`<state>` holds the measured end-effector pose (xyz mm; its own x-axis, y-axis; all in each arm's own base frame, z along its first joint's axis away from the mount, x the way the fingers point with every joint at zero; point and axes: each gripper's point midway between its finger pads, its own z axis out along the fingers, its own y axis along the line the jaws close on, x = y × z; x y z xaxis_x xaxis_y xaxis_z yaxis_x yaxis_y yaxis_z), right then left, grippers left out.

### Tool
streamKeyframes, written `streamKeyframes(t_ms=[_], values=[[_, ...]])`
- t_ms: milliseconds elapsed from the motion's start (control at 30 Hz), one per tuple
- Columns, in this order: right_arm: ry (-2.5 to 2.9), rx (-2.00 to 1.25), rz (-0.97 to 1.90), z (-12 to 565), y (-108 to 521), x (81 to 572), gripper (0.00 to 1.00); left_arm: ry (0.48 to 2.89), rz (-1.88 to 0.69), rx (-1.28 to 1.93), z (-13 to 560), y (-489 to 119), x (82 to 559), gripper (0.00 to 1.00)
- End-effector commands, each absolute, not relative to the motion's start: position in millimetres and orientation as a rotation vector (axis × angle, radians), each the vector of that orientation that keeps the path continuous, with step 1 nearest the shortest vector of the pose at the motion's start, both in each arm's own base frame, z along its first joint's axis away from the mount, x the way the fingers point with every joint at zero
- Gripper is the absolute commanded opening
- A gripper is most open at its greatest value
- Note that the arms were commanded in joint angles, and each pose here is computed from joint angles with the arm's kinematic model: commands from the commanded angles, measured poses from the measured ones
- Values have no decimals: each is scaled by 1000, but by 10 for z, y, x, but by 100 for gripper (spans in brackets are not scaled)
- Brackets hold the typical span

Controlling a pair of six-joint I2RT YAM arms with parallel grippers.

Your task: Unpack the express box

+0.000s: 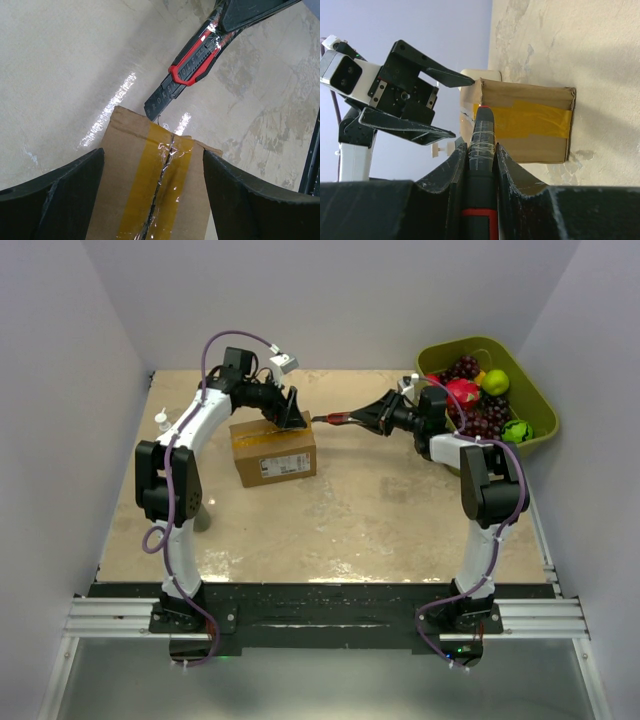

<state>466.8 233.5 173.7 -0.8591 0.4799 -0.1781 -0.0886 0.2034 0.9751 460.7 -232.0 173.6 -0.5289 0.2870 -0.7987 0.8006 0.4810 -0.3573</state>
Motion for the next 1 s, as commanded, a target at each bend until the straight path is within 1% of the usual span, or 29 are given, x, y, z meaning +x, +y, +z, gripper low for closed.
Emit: streamKeyframes(t_ms=[0,100,233,300,400,433,467,500,567,600,700,767,967], values=[[1993,216,1742,2023,2460,4560,0,2146,-967,862,1534,-2266,4528,84],[2014,191,1752,2026,2477,4516,0,2163,-923,855,1502,-2256,4554,82],[2046,159,1753,2028,2477,4431,0,2178,-867,848,1435,-2229,4587,74],[2053,142,1751,2057,2466,4378,0,2179,-854,843,1417,-2234,4588,71],[2073,122,1749,2058,2461,4306,0,2182,-827,842,1383,-2223,4606,61],[2080,115,1745,2051,2464,4287,0,2183,-825,844,1371,-2220,4608,49],[2093,116,1743,2038,2457,4277,0,2183,-819,843,1363,-2214,4612,43],[2090,99,1737,2051,2454,4259,0,2187,-814,841,1348,-2209,4616,34],[2095,97,1733,2045,2450,4241,0,2184,-809,839,1345,-2208,4631,31],[2096,93,1730,2049,2448,4232,0,2184,-813,840,1344,-2212,4628,26],[2104,84,1722,2042,2440,4191,0,2185,-834,841,1334,-2225,4618,17],[2114,83,1716,2025,2432,4157,0,2192,-838,840,1300,-2224,4607,16],[2133,61,1720,2008,2418,4029,0,2201,-820,832,1268,-2183,4620,5]])
